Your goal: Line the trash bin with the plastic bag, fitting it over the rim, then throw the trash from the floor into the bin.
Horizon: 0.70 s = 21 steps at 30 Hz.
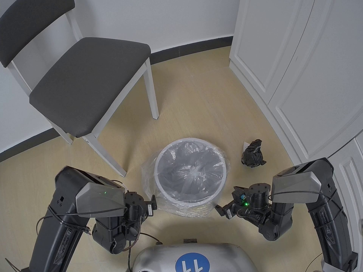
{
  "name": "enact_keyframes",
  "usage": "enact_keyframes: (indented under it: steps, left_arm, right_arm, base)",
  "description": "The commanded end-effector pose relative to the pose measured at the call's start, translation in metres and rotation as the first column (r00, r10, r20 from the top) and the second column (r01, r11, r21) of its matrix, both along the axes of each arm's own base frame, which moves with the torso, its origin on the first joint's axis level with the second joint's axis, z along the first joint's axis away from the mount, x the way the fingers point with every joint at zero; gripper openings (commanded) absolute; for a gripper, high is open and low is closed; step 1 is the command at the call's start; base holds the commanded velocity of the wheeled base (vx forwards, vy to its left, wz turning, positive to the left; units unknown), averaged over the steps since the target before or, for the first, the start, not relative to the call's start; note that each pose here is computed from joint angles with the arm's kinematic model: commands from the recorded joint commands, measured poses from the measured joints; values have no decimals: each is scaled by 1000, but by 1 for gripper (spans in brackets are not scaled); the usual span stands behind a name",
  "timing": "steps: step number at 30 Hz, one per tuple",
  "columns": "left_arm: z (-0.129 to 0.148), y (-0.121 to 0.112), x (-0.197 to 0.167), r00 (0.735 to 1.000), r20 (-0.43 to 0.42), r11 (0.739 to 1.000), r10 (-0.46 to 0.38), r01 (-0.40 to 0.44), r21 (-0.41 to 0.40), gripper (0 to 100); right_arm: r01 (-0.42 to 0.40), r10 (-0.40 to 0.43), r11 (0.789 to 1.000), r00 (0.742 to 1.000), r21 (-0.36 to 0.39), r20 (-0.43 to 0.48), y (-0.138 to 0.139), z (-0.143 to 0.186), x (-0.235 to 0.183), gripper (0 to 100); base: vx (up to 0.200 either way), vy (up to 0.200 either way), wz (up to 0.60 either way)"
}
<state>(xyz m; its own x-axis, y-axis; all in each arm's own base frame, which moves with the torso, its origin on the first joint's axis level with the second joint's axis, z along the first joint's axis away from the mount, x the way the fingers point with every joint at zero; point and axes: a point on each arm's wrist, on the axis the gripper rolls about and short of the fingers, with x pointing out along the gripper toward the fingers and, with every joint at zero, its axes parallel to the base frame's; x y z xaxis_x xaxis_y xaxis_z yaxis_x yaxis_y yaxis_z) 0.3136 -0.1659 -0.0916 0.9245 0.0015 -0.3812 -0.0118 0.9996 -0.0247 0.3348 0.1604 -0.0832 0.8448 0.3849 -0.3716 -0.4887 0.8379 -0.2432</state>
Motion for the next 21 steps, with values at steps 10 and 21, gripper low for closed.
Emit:
enact_keyframes:
  steps: [10,21]
  left_arm:
    - [0,-1,-1,1000,0,1000,-1,1,0,100]
    - [0,-1,-1,1000,2,1000,8,-8,4,100]
  right_arm:
    - [118,-118,993,993,-2,-9,-28,4,38,100]
    - [213,-218,975,972,65,86,-35,11,70,100]
  base:
    - [0,0,0]
    - [0,0,0]
